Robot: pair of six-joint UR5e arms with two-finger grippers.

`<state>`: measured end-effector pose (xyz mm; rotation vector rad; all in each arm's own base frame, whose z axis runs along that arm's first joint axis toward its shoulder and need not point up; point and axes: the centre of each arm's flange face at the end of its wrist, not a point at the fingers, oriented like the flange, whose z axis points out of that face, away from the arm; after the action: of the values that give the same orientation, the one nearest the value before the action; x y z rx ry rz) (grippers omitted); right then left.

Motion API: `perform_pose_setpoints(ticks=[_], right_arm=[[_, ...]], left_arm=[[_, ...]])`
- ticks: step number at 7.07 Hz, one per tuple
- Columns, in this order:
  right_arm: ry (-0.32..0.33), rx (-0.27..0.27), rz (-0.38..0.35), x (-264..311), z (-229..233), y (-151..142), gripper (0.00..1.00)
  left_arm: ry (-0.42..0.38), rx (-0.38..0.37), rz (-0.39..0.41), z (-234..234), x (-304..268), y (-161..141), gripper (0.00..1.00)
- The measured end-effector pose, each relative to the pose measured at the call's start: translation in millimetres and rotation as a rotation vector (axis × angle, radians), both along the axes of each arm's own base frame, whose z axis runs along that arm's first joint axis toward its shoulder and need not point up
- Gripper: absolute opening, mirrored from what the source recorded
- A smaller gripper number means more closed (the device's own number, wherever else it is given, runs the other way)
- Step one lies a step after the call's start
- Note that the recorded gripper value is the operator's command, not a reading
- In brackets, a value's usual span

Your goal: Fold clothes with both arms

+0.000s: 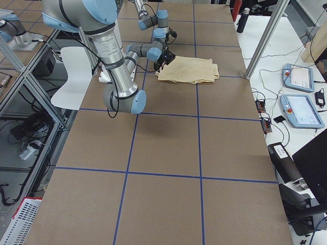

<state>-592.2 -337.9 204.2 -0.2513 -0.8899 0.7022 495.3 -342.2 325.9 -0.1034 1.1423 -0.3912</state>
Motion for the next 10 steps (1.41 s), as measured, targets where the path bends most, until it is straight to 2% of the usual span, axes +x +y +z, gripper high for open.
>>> perform_pose_setpoints(ticks=[3, 7, 8, 9, 10], right_arm=[[0.06, -0.047, 0.041, -26.3, 8.7, 0.0, 1.0], [0.09, -0.073, 0.033, -36.4, 14.4, 14.9, 0.98], [0.094, -0.075, 0.029, -37.7, 15.2, 17.5, 0.95], [0.096, -0.075, 0.027, -38.5, 15.3, 18.9, 0.8], [0.096, -0.075, 0.026, -39.0, 14.8, 19.2, 0.74]], left_arm=[[-0.005, -0.002, 0.0, -6.3, -3.0, 1.6, 0.0], [-0.008, -0.004, 0.001, -7.3, -4.7, 2.7, 0.0], [-0.008, -0.004, 0.001, -7.0, -4.6, 2.9, 0.0], [-0.009, -0.004, 0.001, -6.8, -4.6, 3.0, 0.0], [-0.009, -0.003, 0.001, -6.7, -4.8, 3.0, 0.0]])
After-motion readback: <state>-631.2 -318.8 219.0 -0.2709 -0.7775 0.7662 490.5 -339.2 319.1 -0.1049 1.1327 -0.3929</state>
